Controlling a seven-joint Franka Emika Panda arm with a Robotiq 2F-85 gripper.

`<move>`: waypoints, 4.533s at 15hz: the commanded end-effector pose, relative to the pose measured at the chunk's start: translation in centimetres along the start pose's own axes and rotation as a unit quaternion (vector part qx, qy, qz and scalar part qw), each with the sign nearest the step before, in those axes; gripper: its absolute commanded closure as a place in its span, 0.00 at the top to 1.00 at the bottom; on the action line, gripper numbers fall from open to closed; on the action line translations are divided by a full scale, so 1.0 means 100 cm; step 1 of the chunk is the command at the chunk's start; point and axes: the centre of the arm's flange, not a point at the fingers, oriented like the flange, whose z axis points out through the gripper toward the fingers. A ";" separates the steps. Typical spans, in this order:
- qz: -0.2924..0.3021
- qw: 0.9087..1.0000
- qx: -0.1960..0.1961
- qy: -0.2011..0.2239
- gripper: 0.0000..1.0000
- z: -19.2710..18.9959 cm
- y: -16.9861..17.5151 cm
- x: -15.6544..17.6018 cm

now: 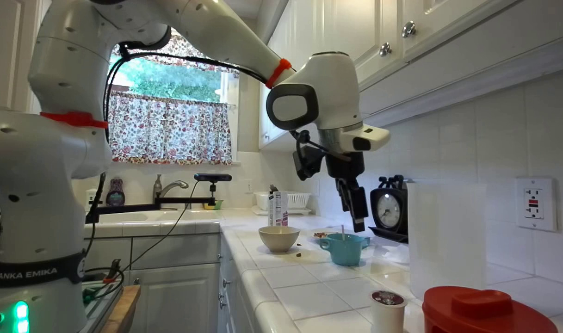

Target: Use the straw to stir in the brown bowl

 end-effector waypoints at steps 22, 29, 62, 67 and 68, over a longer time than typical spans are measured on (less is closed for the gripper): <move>0.206 0.975 0.074 0.035 0.94 -0.016 -0.042 -0.074; 0.236 0.968 0.084 -0.001 0.94 -0.009 0.012 -0.064; 0.086 0.993 0.063 -0.049 0.08 0.020 0.015 -0.007; 0.079 0.994 0.066 -0.045 0.01 0.018 0.009 -0.005; 0.079 0.994 0.066 -0.044 0.01 0.017 0.008 -0.004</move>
